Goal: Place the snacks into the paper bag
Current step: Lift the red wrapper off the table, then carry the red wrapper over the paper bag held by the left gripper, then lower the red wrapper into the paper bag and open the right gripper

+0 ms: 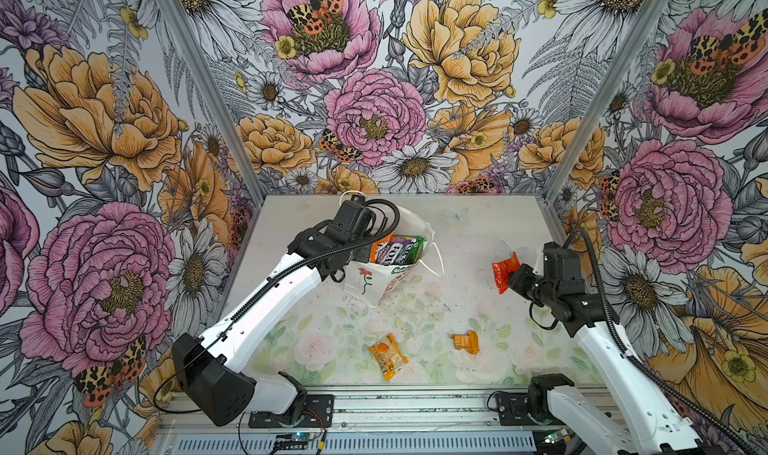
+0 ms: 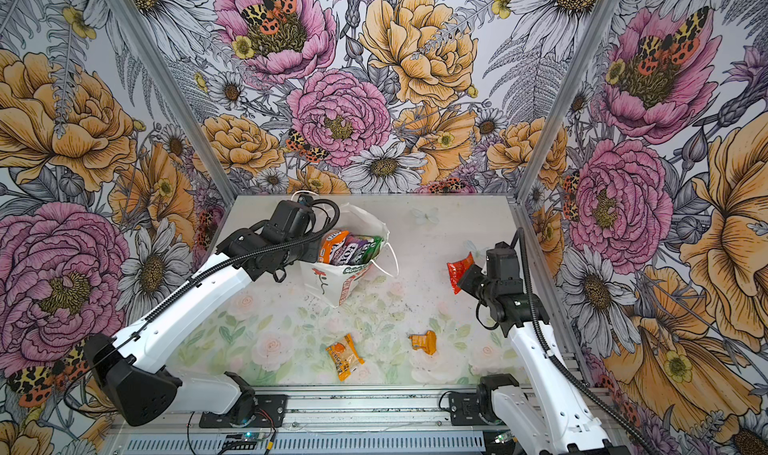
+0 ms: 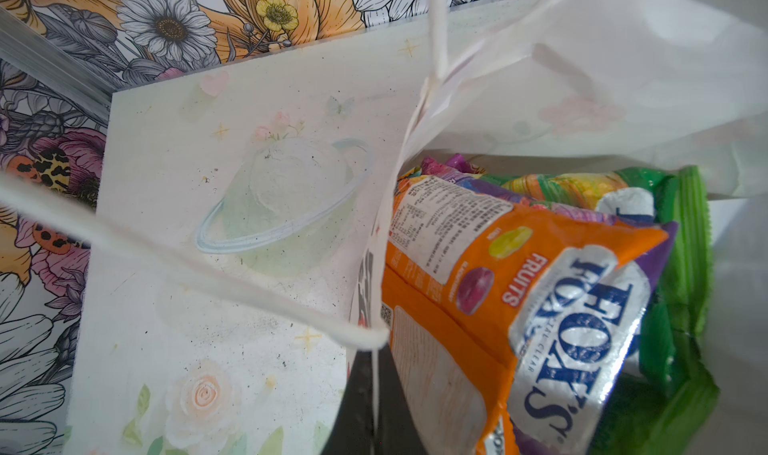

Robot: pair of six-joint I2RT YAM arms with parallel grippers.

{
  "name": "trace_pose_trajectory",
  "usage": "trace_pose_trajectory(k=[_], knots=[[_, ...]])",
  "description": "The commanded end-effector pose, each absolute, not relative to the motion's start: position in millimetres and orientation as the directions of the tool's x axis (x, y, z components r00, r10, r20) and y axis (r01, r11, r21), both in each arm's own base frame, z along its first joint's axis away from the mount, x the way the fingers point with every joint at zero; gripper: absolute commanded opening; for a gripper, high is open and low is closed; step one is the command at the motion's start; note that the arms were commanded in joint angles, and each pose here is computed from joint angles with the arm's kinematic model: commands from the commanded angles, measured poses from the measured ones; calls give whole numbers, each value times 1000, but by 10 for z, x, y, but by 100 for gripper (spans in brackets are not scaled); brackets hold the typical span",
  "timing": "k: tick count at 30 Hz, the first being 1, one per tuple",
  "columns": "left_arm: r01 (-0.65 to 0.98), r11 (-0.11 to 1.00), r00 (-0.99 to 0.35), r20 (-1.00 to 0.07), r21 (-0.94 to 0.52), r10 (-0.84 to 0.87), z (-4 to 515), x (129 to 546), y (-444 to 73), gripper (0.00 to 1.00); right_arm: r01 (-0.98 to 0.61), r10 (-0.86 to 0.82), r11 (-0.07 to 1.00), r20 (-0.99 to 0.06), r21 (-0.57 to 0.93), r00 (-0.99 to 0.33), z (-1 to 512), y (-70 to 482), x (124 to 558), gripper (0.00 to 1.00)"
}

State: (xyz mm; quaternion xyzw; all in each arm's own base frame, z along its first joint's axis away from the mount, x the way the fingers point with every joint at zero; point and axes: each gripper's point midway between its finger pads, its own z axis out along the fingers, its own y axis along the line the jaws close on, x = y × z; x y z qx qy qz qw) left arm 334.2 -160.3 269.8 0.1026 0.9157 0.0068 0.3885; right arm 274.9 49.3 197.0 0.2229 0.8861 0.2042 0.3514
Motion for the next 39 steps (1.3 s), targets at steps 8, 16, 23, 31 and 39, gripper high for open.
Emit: trace_pose_trajectory(k=[8, 16, 23, 31, 39], knots=[[192, 980, -614, -771, 57, 165, 2939, 3353, -1645, 0, 89, 486, 833, -647, 545, -587, 2913, 817, 2951, 0], [193, 980, -616, -771, 55, 165, 2934, 3352, -1652, 0, -87, 333, 883, -745, 462, -579, 3392, 1466, 3123, 0], [197, 979, -617, -768, 60, 172, 2918, 3348, -1669, 0, -223, 169, 906, -791, 359, -587, 3477, 2112, 3222, 0], [200, 978, -612, -772, 57, 170, 2945, 3338, -1668, 0, -330, 18, 905, -800, 269, -600, 3391, 2740, 3313, 0], [201, 978, -612, -772, 57, 171, 2944, 3332, -1669, 0, -330, -56, 926, -796, 184, -603, 3193, 2895, 3494, 0]])
